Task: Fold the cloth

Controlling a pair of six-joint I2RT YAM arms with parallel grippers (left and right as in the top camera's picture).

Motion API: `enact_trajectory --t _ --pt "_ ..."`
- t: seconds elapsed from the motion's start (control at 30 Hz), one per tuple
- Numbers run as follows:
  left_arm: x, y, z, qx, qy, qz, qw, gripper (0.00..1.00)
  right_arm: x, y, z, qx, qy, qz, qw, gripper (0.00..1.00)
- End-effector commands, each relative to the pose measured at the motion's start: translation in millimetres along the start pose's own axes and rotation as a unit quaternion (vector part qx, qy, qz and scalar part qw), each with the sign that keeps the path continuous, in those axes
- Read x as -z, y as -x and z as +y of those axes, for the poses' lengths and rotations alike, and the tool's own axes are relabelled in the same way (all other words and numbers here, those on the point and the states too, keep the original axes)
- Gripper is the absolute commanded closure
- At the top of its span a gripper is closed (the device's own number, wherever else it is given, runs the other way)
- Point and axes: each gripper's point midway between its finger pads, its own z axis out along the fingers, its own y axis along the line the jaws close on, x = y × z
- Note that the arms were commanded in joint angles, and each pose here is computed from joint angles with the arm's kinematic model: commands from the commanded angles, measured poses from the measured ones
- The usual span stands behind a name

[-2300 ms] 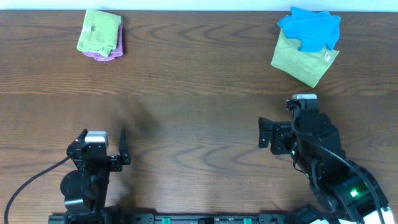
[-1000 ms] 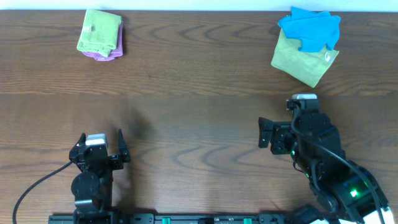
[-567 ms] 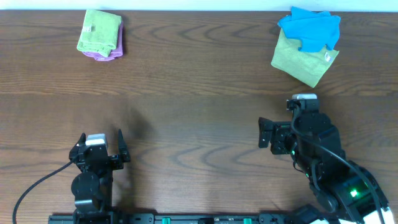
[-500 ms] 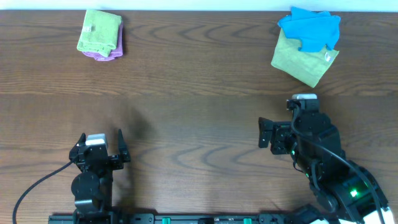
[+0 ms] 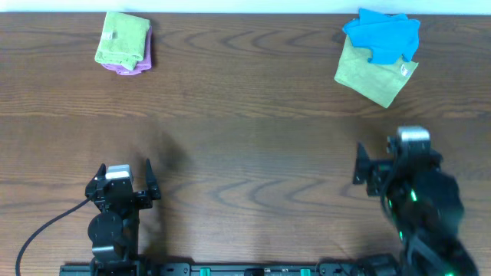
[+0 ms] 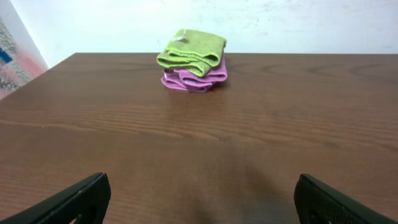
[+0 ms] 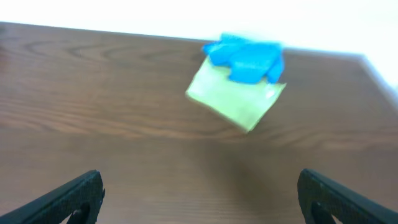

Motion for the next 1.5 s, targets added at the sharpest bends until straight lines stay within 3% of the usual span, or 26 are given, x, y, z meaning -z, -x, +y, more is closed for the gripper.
enact_trajectory --t 0.0,0.17,0.37,0.77,1.47 --pt "-3 -14 0 0.007 0.002 0.015 1.000 0.05 7 -13 18 0.146 0.048 -0.047 0.987 0.01" --pt "-3 -14 0 0.007 0.002 0.015 1.000 0.05 14 -40 35 0.249 0.067 -0.096 0.962 0.01" --pt "-3 -14 0 0.007 0.002 0.015 1.000 0.05 11 -67 49 0.253 0.089 -0.118 0.956 0.01" --pt "-3 -14 0 0.007 0.002 0.015 1.000 0.05 -27 -136 70 0.214 0.133 -0.041 0.967 0.01" --pt "-3 -14 0 0.007 0.002 0.015 1.000 0.04 -27 -136 68 0.202 0.130 -0.039 0.970 0.01"
